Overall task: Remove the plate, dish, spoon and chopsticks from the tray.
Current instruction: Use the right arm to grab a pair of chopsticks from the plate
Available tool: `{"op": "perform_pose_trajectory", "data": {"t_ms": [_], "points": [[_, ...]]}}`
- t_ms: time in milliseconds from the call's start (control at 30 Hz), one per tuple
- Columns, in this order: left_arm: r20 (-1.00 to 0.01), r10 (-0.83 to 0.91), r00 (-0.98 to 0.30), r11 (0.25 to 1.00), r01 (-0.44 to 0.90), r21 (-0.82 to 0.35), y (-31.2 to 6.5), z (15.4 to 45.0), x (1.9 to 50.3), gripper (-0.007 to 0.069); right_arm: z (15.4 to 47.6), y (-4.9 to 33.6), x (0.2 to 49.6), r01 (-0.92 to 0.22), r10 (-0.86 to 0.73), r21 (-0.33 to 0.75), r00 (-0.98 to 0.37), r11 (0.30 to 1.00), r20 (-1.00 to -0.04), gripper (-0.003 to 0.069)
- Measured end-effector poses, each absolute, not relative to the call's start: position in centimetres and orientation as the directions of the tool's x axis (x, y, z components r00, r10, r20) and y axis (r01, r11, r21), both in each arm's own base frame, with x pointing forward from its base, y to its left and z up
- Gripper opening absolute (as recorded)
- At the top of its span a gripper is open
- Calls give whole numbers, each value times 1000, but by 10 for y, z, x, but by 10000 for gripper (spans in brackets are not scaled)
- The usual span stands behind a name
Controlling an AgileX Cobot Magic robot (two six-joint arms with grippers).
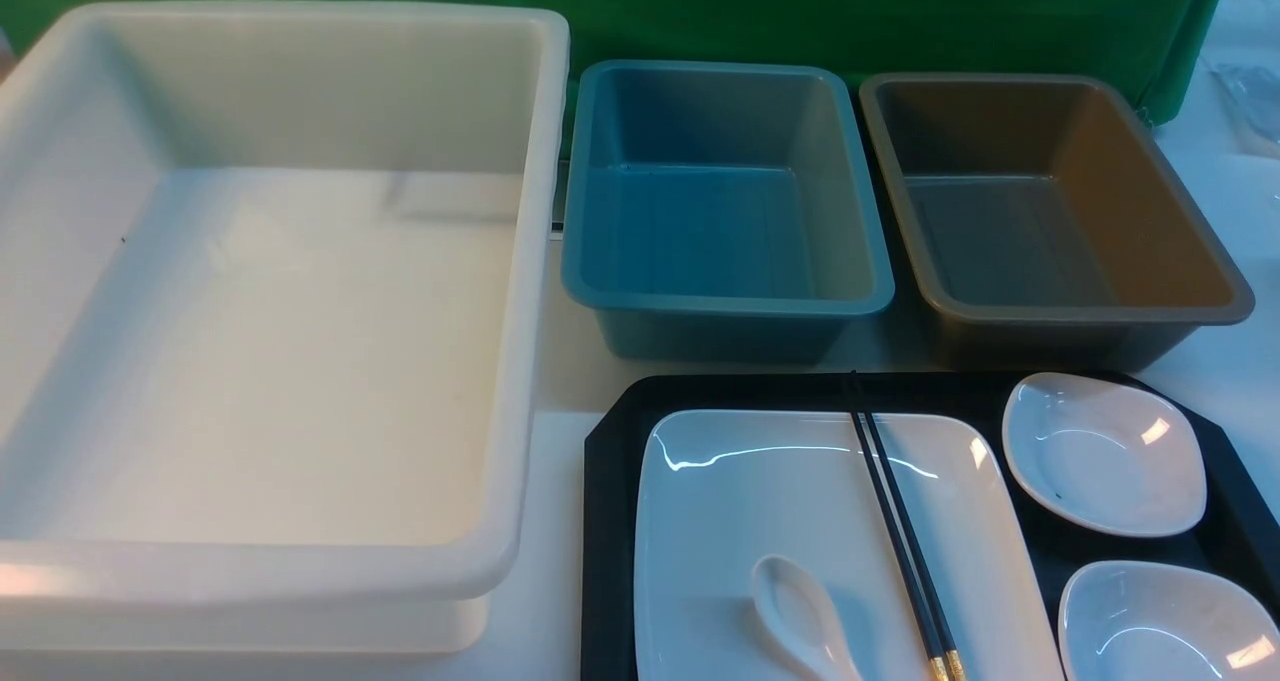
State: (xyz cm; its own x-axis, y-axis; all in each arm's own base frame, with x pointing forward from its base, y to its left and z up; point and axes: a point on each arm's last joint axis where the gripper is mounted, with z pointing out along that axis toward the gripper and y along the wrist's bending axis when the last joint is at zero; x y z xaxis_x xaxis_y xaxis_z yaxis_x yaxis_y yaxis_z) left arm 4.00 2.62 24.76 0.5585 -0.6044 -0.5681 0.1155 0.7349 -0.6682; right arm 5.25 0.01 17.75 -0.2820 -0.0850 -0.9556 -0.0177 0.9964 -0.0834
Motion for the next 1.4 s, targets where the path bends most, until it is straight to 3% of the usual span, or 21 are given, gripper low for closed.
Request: {"op": "perform_pose_trajectory", "data": {"t_ms": [200,300,333,367,400,433,467,567,600,633,667,733,767,900,1000,1067,1167,1300,1333,1367,1400], "points": [[-479,-609,632,749,258,-611,22,276,30,18,181,1,53,-10,-45,-44,-248,999,-968,240],[-502,-588,634,785,298,-543,16,327,24,18,196,2,56,11,293,293,-78,956,-953,240],[-504,-590,631,784,299,-543,15,331,24,18,197,2,56,12,337,337,-66,942,-939,240],[-581,-541,609,832,283,-478,9,363,23,18,206,0,56,-24,517,517,19,856,-856,240],[-603,-537,590,836,273,-477,8,365,25,18,206,0,56,-7,523,523,30,853,-852,240],[-727,-464,507,884,208,-419,3,393,31,18,213,-2,56,-55,664,662,101,747,-741,240],[-737,-458,498,887,202,-414,3,400,33,18,213,-2,56,-56,673,671,100,739,-733,240],[-922,-338,187,940,27,-339,2,423,60,18,219,-3,55,-101,746,741,150,664,-648,240],[-930,-327,166,944,17,-329,2,427,64,18,219,-3,55,-102,748,742,150,662,-647,240],[-969,-244,-36,969,-43,-242,2,425,80,18,220,-4,55,-105,757,751,154,652,-635,240],[-966,-214,-143,976,-55,-208,2,423,90,18,220,-4,55,-108,760,754,156,648,-631,240],[-931,-184,-315,983,-53,-176,1,414,109,18,222,-5,54,-125,764,755,174,643,-621,240],[-927,-172,-333,985,-47,-166,0,413,111,18,223,-5,54,-128,764,755,185,643,-619,240],[-762,-82,-642,978,93,-185,-14,381,141,18,239,-2,51,-137,726,714,160,687,-669,205],[-730,-48,-682,969,146,-200,-18,373,146,18,259,3,45,-106,650,642,69,759,-757,145],[-735,-19,-678,969,170,-182,-18,372,149,18,284,7,43,-69,524,530,-82,845,-847,59],[-763,-20,-646,970,171,-170,-18,374,154,18,320,14,52,-86,359,398,-289,913,-887,26],[-766,-30,-642,970,165,-176,-17,371,162,18,343,29,86,-140,117,268,-648,953,-753,27],[-764,-30,-644,970,165,-177,-17,370,163,18,345,30,85,-150,106,264,-650,953,-752,27],[-757,-29,-653,970,164,-178,-17,368,166,18,342,40,105,-185,12,229,-753,956,-657,28],[-756,-29,-654,970,164,-178,-17,368,166,18,344,41,107,-192,2,225,-758,955,-652,28]]}}
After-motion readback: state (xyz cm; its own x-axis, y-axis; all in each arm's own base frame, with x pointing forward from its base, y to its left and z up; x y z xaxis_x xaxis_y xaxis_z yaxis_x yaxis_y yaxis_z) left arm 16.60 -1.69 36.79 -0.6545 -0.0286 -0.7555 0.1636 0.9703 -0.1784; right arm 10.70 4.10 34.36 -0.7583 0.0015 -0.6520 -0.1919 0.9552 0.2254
